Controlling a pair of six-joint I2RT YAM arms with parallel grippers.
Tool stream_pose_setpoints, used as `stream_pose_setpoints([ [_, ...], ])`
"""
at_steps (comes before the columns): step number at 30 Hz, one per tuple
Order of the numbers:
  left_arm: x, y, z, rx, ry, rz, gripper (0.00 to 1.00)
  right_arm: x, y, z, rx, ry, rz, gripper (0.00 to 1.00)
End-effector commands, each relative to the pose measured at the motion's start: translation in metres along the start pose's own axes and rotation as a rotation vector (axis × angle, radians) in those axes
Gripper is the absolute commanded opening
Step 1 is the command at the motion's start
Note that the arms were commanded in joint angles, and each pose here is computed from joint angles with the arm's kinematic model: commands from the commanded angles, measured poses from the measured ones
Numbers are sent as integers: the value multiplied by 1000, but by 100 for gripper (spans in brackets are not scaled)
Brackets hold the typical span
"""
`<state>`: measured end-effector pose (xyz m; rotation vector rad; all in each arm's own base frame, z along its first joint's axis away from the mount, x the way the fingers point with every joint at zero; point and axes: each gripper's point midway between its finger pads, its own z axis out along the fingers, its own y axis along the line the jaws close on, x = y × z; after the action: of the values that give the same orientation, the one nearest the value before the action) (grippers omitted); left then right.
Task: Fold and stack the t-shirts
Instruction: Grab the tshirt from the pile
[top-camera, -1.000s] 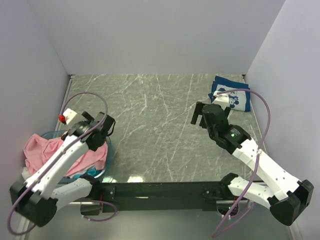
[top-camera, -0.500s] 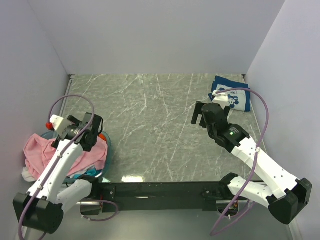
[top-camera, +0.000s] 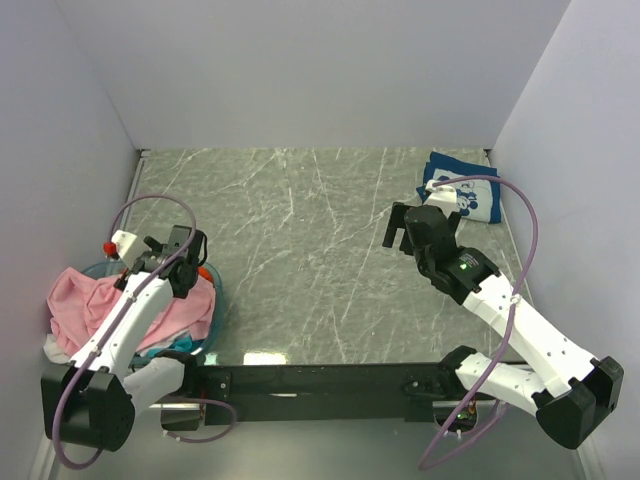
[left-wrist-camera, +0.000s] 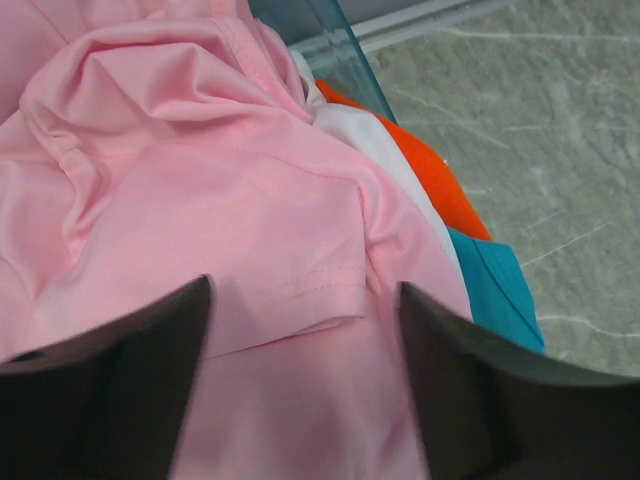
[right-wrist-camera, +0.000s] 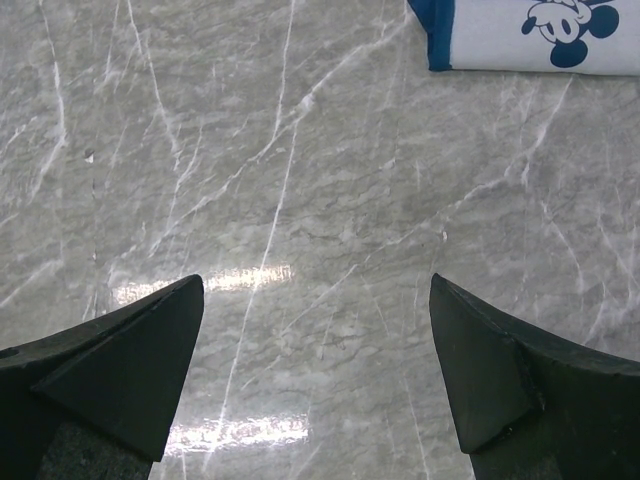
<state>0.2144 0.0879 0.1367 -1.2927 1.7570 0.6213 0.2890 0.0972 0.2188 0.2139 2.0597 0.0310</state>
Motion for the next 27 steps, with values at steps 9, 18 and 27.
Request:
stream_pose_setpoints([
  [9,2,4,2,-18,8,-47,11,-16,-3,-2,4,-56,41,100],
  [18,-32,-27,-19,126,13,-80,0,-15,-1,1,2,-47,38,100],
  [27,-94,-98,-70,476,-5,-132,0,-17,-2,3,7,-52,45,100],
])
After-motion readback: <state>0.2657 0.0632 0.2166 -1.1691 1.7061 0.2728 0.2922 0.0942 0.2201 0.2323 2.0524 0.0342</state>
